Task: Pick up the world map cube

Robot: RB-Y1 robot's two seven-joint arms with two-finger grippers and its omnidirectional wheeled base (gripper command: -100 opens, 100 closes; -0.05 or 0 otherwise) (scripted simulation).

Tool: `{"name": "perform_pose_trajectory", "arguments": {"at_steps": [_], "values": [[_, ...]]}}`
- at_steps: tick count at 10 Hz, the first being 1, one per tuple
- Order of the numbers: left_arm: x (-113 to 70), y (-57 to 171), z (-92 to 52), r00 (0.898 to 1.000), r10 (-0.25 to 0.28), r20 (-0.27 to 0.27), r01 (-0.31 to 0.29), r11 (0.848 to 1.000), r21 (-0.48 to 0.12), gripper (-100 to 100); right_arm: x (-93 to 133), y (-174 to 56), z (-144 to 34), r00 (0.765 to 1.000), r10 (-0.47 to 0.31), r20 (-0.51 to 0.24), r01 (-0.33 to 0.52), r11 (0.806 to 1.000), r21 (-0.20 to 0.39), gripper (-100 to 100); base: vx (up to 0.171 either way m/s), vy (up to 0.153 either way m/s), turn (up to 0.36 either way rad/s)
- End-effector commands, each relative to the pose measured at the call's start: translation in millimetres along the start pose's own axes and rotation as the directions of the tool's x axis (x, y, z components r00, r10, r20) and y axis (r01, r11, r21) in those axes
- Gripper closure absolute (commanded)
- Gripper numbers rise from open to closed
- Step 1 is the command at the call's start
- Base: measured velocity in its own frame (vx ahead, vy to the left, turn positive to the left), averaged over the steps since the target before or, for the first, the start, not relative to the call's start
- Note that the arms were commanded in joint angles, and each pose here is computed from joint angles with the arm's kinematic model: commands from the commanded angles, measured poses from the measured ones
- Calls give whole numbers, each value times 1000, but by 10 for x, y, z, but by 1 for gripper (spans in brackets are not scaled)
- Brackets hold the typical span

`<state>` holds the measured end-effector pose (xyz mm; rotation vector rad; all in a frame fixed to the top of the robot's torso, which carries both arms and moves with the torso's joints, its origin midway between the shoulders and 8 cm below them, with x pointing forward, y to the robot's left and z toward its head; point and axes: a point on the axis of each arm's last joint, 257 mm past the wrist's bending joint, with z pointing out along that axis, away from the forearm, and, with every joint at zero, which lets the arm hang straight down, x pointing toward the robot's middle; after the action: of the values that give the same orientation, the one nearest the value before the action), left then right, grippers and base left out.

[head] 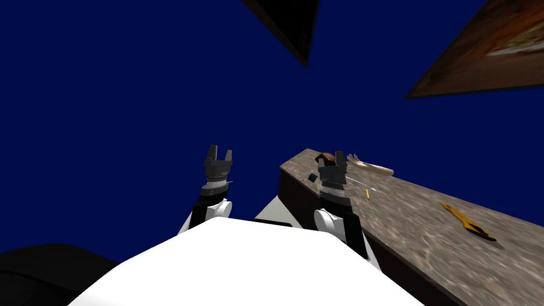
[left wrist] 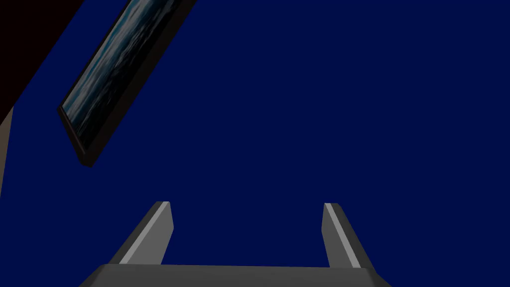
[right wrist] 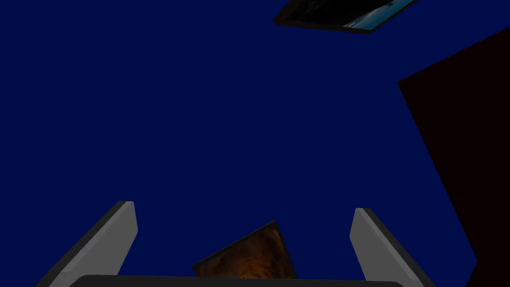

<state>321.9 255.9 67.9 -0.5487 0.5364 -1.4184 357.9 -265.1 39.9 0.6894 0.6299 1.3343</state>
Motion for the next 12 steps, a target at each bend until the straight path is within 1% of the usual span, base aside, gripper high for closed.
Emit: {"name": "perform_pose_trajectory", "arguments": {"at_steps": [1,4,5,6,7,8,9,10,11,12], "values": [[0,0,0,1000,0,0,0,1000,0,0,57,-39,-9,999,-5,-33,5,1000,12,-100,-27,-28,82],[0,0,1,1000,0,0,0,1000,0,0,239,-169,-56,992,-6,-127,12,999,52,-100,-118,-99,159],[0,0,1,1000,0,0,0,1000,0,0,258,-172,-63,989,-14,-145,22,998,52,-100,-112,-97,59],[0,0,0,1000,0,0,0,1000,0,0,337,-232,-93,983,-11,-184,24,997,70,-100,-101,-82,144],[0,0,0,1000,0,0,0,1000,0,0,347,-234,-97,981,-15,-194,29,997,70,-100,-87,-65,80],[0,0,0,1000,0,0,0,1000,0,0,431,-300,-137,972,-9,-235,32,995,91,-100,-126,-82,205],[0,0,1,1000,0,0,0,1000,0,0,443,-304,-144,969,-15,-247,39,995,91,-100,-107,-61,81],[0,0,0,1000,0,0,0,1000,0,0,528,-375,-193,958,-6,-287,41,993,114,-100,-130,-66,190],[0,0,1,1000,0,0,0,1000,0,0,543,-381,-204,953,-14,-304,51,992,114,-100,-114,-61,101],[0,0,0,1000,0,0,0,1000,0,0,628,-455,-262,940,-1,-341,51,989,139,-100,-116,-79,183]]}}
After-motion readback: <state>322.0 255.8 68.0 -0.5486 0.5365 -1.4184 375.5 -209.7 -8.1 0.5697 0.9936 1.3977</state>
